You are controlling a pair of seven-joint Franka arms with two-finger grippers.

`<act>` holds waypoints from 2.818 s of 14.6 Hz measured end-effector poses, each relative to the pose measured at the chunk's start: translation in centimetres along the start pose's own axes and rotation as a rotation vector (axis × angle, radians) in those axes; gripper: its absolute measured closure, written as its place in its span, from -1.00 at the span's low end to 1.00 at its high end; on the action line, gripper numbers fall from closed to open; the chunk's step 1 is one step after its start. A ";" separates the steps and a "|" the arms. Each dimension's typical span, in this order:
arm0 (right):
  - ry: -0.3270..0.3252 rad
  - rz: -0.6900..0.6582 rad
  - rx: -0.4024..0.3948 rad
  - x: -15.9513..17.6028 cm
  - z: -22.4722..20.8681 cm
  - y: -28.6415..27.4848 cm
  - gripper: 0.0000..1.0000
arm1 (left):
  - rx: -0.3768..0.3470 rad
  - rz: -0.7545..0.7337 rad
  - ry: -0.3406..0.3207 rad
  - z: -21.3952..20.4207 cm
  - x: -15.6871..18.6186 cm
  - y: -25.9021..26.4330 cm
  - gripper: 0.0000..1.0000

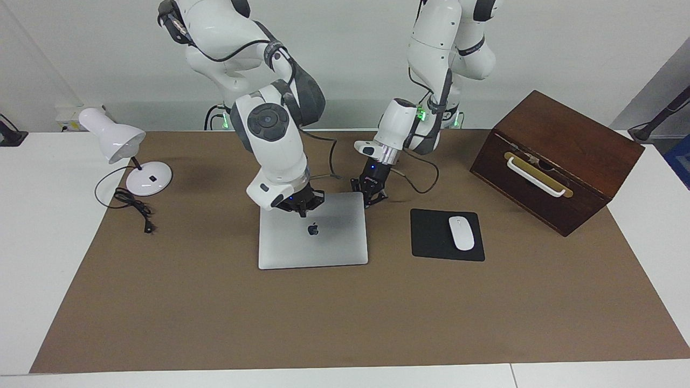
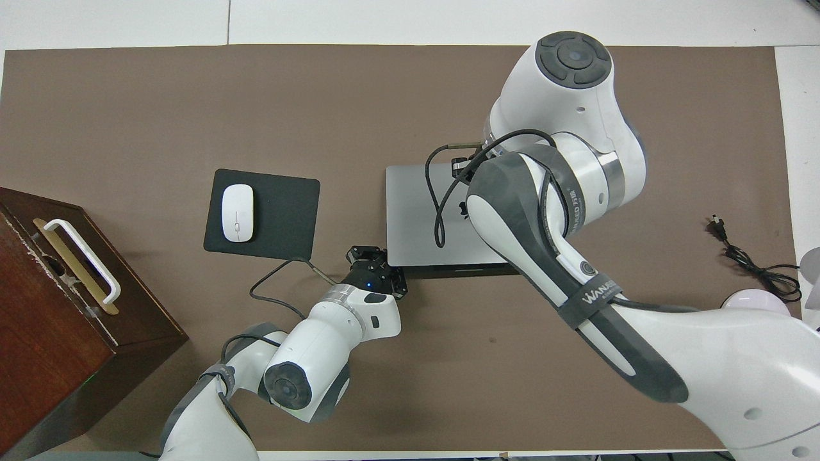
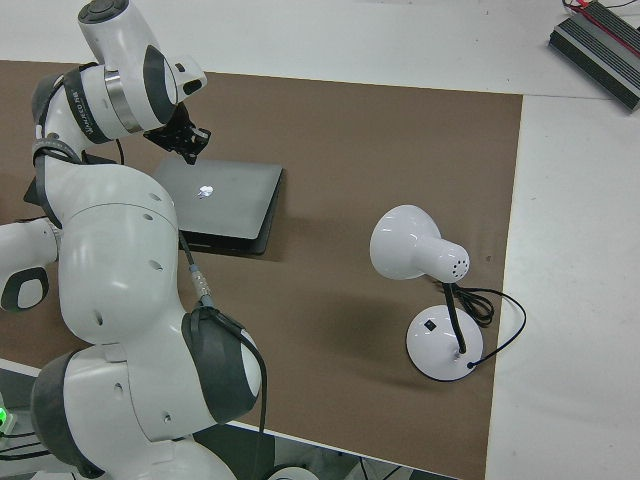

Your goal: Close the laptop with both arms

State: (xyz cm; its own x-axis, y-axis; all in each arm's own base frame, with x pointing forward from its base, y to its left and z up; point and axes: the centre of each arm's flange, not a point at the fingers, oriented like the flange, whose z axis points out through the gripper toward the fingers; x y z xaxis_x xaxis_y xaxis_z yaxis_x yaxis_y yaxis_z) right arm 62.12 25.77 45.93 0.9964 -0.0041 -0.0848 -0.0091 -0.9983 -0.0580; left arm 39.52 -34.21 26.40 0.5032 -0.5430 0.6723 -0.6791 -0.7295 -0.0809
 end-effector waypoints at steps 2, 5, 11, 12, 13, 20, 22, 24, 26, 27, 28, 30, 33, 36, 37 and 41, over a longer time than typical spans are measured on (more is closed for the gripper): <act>0.002 0.007 -0.012 -0.7 -1.6 0.7 0.98 | 0.000 -0.028 0.000 0.0 0.0 0.0 0.98; 0.013 0.002 -0.028 -1.8 -4.7 2.3 0.86 | 0.002 -0.062 -0.001 -0.1 -0.1 -0.2 0.98; 0.022 -0.002 -0.053 -3.9 -8.0 4.1 -0.40 | 0.005 -0.105 -0.025 -1.0 -1.0 -0.5 0.98; 0.023 0.002 -0.057 -4.2 -8.3 4.5 -0.60 | 0.001 -0.116 -0.042 -1.3 -1.2 -0.4 0.98; 0.018 0.004 -0.063 -4.5 -8.6 4.9 -0.80 | -0.003 -0.127 -0.055 -1.6 -1.1 -0.4 0.98; 0.008 0.007 -0.082 -6.1 -10.0 5.3 -1.00 | -0.064 -0.193 -0.162 -8.1 3.7 -0.4 0.98; 0.010 0.007 -0.088 -6.7 -10.7 5.3 -1.00 | -0.084 -0.201 -0.206 -10.9 5.0 -0.7 0.98; 0.019 0.010 -0.091 -7.4 -11.7 5.5 -1.00 | -0.096 -0.219 -0.255 -13.7 6.3 -1.9 0.98; 0.025 0.020 -0.096 -8.0 -12.7 6.0 -1.00 | -0.106 -0.241 -0.302 -16.9 7.9 -3.4 0.98; 0.025 0.023 -0.098 -8.3 -13.1 6.4 -1.00 | -0.110 -0.251 -0.325 -18.5 8.8 -4.2 0.98; 0.024 0.018 -0.101 -8.5 -13.5 7.0 -1.00 | -0.115 -0.259 -0.344 -20.0 9.6 -4.8 0.98; 0.028 0.008 -0.105 -8.8 -14.4 8.2 -1.00 | -0.121 -0.270 -0.375 -22.1 10.7 -5.8 0.98; 0.041 0.024 -0.108 -9.3 -15.8 9.8 -1.00 | -0.134 -0.278 -0.429 -23.7 11.7 -6.5 0.98; 0.039 0.042 -0.115 -9.9 -16.7 11.0 -1.00 | -0.137 -0.301 -0.489 -25.2 12.5 -8.1 0.98; 0.030 0.050 -0.119 -10.2 -17.0 11.4 -1.00 | -0.137 -0.306 -0.509 -25.8 12.7 -8.6 0.98; 0.029 0.111 -0.102 -10.2 -17.9 14.6 -1.00 | -0.135 -0.304 -0.572 -29.5 13.6 -11.2 0.98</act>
State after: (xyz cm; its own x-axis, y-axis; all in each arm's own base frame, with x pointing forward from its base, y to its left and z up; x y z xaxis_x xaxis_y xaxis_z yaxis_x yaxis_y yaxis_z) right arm 53.29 10.15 63.80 0.9917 -0.1155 -0.0564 -0.1126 -0.9923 0.0514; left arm 38.22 -21.21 58.15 0.8622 -0.4837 0.1507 -0.5045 -0.8468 0.1687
